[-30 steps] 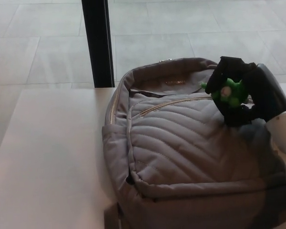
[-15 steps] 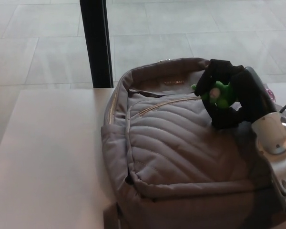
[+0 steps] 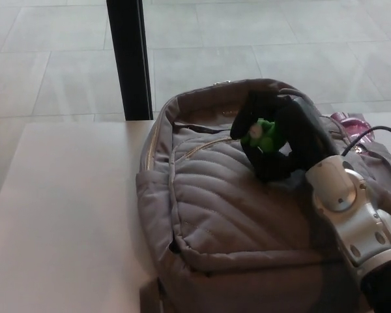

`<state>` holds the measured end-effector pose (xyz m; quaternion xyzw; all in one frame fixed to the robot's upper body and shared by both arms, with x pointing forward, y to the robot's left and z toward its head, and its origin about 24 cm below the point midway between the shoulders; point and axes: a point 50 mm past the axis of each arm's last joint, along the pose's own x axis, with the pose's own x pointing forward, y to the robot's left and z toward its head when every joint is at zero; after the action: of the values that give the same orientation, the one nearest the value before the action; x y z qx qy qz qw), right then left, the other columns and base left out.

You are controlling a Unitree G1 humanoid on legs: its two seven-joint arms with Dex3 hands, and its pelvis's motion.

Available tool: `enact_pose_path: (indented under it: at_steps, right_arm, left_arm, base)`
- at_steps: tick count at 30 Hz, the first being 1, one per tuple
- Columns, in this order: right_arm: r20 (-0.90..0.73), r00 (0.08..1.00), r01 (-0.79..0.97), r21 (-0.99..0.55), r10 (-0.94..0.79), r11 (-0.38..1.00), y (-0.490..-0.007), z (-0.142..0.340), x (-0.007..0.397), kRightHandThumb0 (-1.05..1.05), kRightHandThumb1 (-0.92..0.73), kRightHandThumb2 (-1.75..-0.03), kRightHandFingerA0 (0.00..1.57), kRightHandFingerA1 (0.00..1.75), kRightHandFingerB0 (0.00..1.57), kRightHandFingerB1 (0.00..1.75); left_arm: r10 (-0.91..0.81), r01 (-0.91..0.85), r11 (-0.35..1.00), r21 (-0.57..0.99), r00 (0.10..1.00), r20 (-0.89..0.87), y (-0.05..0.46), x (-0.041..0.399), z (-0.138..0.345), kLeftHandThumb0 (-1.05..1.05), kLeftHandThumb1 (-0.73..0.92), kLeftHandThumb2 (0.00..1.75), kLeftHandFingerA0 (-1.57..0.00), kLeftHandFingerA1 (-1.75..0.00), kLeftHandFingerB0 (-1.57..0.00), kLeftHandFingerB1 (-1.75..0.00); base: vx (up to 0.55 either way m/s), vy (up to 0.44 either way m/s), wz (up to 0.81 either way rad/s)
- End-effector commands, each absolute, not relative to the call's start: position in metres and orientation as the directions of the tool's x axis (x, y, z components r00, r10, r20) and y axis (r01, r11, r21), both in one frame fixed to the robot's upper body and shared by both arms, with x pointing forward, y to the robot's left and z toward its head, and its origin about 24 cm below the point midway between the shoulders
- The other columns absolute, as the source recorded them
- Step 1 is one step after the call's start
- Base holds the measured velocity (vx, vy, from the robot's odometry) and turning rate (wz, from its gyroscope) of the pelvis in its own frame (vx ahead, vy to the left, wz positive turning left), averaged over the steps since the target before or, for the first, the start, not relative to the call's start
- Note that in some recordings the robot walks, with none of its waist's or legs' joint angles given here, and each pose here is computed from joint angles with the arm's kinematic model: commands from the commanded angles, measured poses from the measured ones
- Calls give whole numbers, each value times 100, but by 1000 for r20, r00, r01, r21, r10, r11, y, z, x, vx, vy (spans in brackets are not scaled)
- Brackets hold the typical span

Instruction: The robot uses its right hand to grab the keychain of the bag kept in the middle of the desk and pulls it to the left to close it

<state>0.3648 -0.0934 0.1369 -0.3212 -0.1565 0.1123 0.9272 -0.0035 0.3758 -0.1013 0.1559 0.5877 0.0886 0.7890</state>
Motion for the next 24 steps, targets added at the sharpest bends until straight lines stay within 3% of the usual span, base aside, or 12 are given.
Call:
enact_pose_path:
  at_steps: [1, 6, 7, 8, 11, 12, 16, 17, 18, 20, 23, 24]
  right_arm:
    - [187, 923, -150, -630, 336, 762, -77, 130, 365, -20, -39, -136, 93, 175, 84, 156]
    - [182, 923, -154, -635, 340, 757, -70, 127, 364, -20, -43, -128, 93, 175, 81, 159]
    - [185, 920, -164, -617, 345, 770, -57, 125, 361, -17, -46, -120, 91, 167, 81, 154]
    - [162, 924, -176, -624, 346, 762, -53, 125, 362, -18, -49, -116, 88, 172, 78, 155]
    - [165, 924, -176, -621, 346, 764, -50, 123, 361, -18, -49, -116, 87, 175, 76, 157]
    - [163, 921, -179, -629, 354, 756, -40, 122, 360, -18, -48, -115, 87, 175, 73, 161]
    - [157, 905, -220, -621, 395, 752, -22, 117, 355, -18, -50, -113, 88, 175, 70, 165]
    - [156, 904, -228, -610, 398, 759, -19, 116, 354, -20, -47, -118, 87, 175, 74, 164]
    - [163, 899, -245, -580, 405, 777, -9, 114, 351, -25, -35, -136, 89, 175, 78, 166]
    - [159, 898, -249, -587, 411, 771, 0, 112, 349, -22, -35, -139, 86, 175, 78, 164]
    - [136, 899, -278, -559, 417, 782, 6, 111, 349, -23, -40, -133, 83, 175, 75, 165]
    - [132, 897, -280, -566, 421, 775, 8, 110, 349, -22, -42, -132, 84, 175, 75, 163]
  left_arm:
    - [328, 1, 940, 340, 267, -906, 378, -7, -101, -105, 87, 83, -55, -125, -50, -110]
    - [327, 16, 939, 344, 264, -907, 377, -6, -102, -105, 88, 84, -56, -119, -51, -106]
    - [326, -2, 941, 338, 268, -907, 377, -6, -102, -105, 37, 124, -40, -104, -103, -129]
    - [319, 15, 942, 336, 277, -906, 377, -5, -101, -105, 81, 104, -58, -127, -72, -123]
    - [313, 33, 942, 335, 282, -907, 377, -4, -101, -105, 59, 128, -60, -121, -64, -117]
    - [321, -22, 945, 327, 265, -909, 377, -5, -102, -105, 82, 80, -41, -121, -49, -105]
    - [325, 28, 938, 345, 273, -906, 375, -5, -103, -105, 83, 83, -48, -126, -53, -110]
    - [316, 8, 944, 331, 272, -909, 375, -5, -103, -105, 81, 83, -43, -131, -59, -119]
    - [311, 29, 943, 332, 281, -908, 375, -4, -102, -105, 85, 83, -41, -127, -59, -111]
    - [300, 43, 944, 326, 294, -908, 375, -2, -102, -105, 86, 82, -45, -126, -52, -111]
    - [297, 80, 939, 334, 299, -907, 374, -2, -101, -105, 88, 84, -44, -129, -57, -115]
    - [296, 101, 935, 339, 299, -907, 374, -2, -101, -105, 90, 84, -46, -127, -48, -113]
  base:
    - [0, 0, 0]
    - [0, 0, 0]
    - [0, 0, 0]
    - [0, 0, 0]
    - [0, 0, 0]
    - [0, 0, 0]
    - [0, 0, 0]
    - [0, 0, 0]
    - [0, 0, 0]
    - [0, 0, 0]
    - [0, 0, 0]
    - [0, 0, 0]
